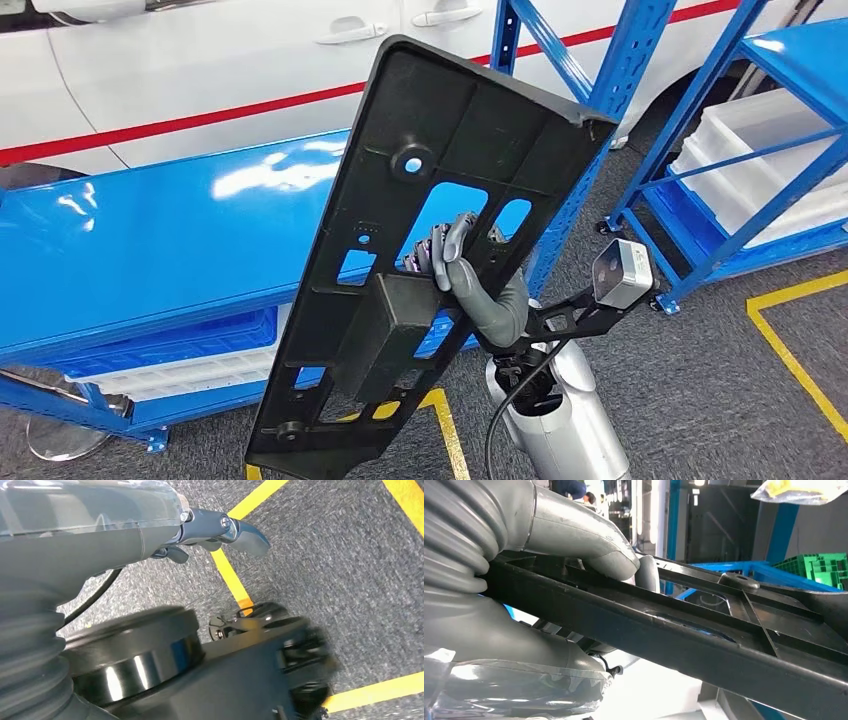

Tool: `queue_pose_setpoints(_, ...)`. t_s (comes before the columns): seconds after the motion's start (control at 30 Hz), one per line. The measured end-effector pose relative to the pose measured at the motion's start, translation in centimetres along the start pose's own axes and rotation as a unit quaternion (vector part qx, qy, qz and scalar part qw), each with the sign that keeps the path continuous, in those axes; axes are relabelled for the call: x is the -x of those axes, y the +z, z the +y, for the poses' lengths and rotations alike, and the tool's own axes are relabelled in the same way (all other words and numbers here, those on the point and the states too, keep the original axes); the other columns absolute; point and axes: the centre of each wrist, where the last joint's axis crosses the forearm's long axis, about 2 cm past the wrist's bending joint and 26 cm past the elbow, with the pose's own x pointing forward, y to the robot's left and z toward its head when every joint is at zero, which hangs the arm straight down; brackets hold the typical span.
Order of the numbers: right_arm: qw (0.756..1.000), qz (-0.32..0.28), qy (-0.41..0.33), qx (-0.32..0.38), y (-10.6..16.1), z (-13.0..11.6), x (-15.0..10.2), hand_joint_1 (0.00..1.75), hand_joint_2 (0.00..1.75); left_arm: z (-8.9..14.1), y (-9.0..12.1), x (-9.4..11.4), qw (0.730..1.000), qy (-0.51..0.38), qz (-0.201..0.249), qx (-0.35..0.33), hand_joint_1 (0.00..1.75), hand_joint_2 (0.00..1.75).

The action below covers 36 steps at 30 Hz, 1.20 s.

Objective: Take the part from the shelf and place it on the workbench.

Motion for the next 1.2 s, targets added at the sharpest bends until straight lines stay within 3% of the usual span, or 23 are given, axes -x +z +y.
queue_pose_setpoints(1.2, 1.0, -0.01, -0.001, -0.013, -1.5, 0.2, -0.1, 1.75, 1.75, 0.4, -0.1, 0.4, 1.0, 0.005, 0.005, -0.009, 0.0, 1.75)
